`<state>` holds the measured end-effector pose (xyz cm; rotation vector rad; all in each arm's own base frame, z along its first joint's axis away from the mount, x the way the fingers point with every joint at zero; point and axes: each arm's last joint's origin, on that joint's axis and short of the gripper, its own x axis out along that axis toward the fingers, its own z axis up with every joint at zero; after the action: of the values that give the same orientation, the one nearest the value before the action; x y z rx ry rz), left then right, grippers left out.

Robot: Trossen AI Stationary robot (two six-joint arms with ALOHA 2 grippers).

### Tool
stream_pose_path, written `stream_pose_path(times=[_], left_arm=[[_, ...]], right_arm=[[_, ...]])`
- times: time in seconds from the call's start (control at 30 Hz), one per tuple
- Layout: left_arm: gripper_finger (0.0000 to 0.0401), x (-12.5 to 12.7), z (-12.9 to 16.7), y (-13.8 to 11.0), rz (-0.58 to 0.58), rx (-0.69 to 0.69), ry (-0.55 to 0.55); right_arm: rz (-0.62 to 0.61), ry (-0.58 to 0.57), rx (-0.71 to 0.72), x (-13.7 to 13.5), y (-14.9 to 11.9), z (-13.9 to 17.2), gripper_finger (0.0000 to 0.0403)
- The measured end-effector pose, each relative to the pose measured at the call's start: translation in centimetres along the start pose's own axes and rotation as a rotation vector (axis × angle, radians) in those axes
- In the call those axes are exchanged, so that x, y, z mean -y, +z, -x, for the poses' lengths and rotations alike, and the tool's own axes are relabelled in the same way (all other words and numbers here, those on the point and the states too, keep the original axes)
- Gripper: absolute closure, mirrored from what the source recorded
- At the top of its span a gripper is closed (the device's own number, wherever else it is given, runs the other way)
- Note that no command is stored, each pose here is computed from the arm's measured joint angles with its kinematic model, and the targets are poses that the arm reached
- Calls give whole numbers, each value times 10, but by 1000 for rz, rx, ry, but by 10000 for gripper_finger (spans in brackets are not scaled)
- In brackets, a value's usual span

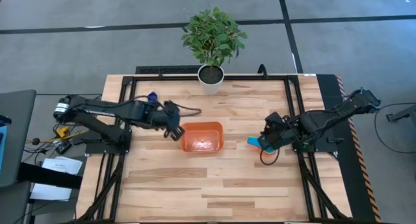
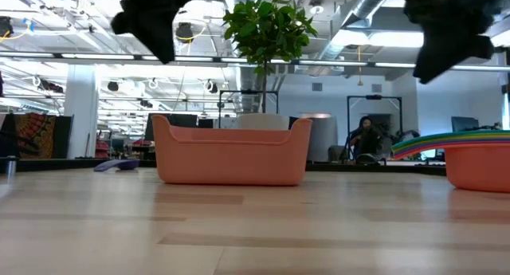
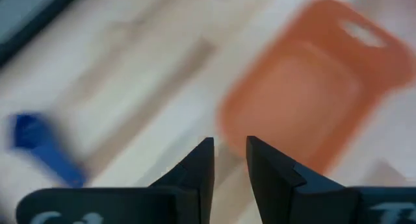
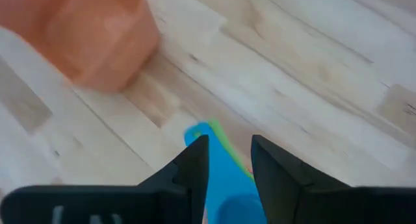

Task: Nest measuring cups in basket
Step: Stack the purple measuring cup on top of the light blue measuring cup

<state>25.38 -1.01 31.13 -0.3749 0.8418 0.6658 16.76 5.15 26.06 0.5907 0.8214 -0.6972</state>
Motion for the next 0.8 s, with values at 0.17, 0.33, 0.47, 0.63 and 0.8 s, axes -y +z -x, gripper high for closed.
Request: stream_pose_path(times=[0.17, 0.33, 0.47, 0.63, 0.8], left_arm=[[322, -39, -8, -15, 138, -19, 99], [322, -88, -28, -42, 350, -35, 175], [322, -128, -40, -53, 548, -4, 330], [321, -171, -65, -58, 763, -25, 443], [321, -205, -88, -59, 908, -57, 515]], right_arm=[[7, 74, 50, -7, 12, -3, 278], [31, 122, 82, -10, 24, -7, 282], [3, 112, 94, -6, 33, -11, 280], [-86, 121, 130, -2, 49, -17, 282], [-141, 155, 158, 1, 63, -20, 280]])
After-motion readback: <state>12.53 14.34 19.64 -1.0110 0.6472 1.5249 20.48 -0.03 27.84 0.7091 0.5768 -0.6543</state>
